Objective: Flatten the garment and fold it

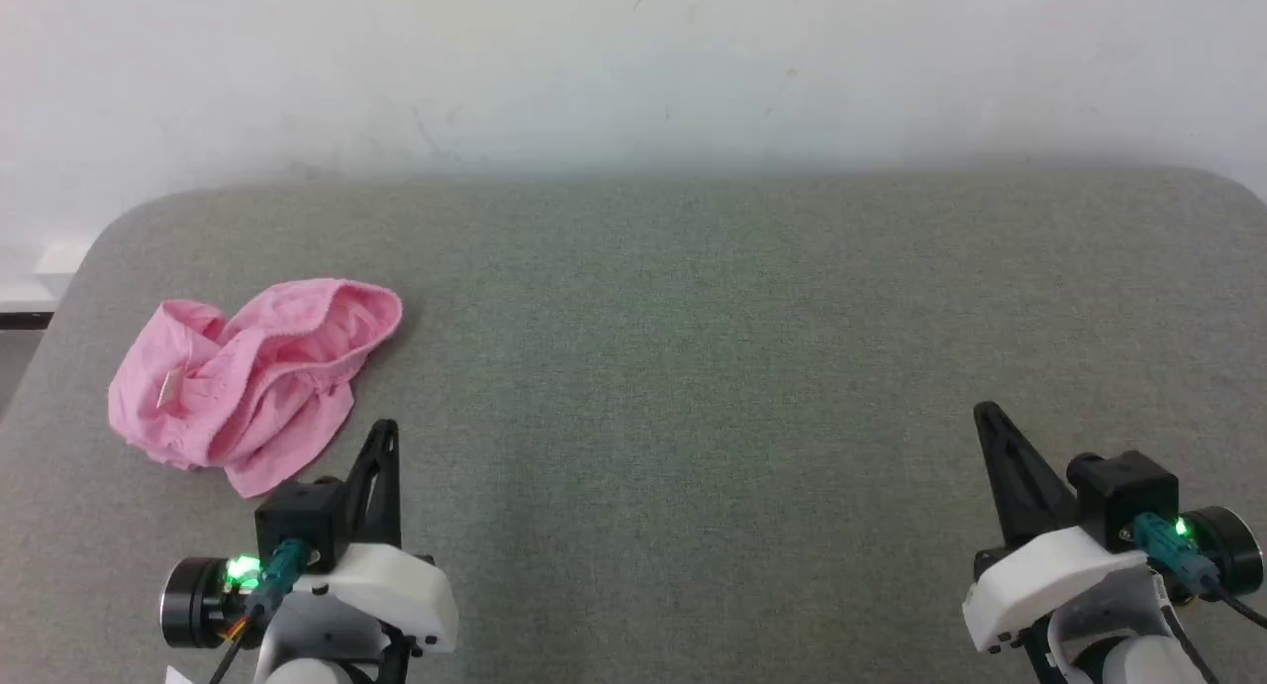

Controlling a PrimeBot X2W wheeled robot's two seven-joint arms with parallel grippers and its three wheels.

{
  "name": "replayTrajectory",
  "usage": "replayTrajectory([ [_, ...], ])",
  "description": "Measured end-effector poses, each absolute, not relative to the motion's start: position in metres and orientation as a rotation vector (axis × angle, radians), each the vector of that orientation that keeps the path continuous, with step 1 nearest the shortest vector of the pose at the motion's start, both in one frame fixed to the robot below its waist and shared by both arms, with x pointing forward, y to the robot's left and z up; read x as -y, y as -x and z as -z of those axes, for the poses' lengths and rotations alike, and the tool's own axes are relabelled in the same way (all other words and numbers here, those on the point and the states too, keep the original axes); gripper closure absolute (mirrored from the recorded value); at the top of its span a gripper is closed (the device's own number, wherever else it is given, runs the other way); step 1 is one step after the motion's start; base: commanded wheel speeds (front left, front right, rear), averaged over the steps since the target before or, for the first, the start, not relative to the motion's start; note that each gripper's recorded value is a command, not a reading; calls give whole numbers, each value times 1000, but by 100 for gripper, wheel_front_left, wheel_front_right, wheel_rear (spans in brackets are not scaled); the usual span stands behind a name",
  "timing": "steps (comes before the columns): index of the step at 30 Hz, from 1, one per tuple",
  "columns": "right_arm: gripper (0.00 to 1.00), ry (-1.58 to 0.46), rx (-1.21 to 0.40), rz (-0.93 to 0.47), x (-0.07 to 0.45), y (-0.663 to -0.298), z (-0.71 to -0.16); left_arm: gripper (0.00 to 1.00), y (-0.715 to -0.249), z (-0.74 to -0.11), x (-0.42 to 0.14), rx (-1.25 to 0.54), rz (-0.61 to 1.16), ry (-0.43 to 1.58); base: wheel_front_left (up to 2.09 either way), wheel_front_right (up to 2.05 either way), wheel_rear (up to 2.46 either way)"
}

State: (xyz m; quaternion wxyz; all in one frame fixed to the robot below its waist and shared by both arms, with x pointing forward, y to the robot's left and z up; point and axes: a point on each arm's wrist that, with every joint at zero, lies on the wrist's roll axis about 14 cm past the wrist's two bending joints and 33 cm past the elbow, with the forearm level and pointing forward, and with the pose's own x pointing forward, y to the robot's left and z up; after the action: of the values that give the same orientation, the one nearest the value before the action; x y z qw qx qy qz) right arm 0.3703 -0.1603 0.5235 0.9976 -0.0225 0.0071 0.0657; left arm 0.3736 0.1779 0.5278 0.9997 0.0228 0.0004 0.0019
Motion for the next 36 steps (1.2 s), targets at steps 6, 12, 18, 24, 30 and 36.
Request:
replayTrajectory([
  [6, 100, 45, -14, -132, 160, -370, -523, 100, -374, -528, -178, -1, -4, -45, 0, 0, 0],
  [12, 100, 45, -14, -132, 160, -370, -523, 100, -374, -528, -178, -1, -4, -46, 0, 0, 0],
  [18, 100, 45, -14, -132, 160, -370, -523, 100, -374, -528, -178, -1, -4, -46, 0, 0, 0],
  [24, 100, 45, -14, -132, 160, -370, -523, 100, -374, -528, -178, -1, -4, -46, 0, 0, 0],
  [30, 100, 45, -14, -132, 160, -370, -523, 100, -374, -528, -178, -1, -4, -46, 0, 0, 0],
  [36, 0, 45, -15, -131, 160, -370, -523, 0, -374, -528, -178, -1, -4, -45, 0, 0, 0],
])
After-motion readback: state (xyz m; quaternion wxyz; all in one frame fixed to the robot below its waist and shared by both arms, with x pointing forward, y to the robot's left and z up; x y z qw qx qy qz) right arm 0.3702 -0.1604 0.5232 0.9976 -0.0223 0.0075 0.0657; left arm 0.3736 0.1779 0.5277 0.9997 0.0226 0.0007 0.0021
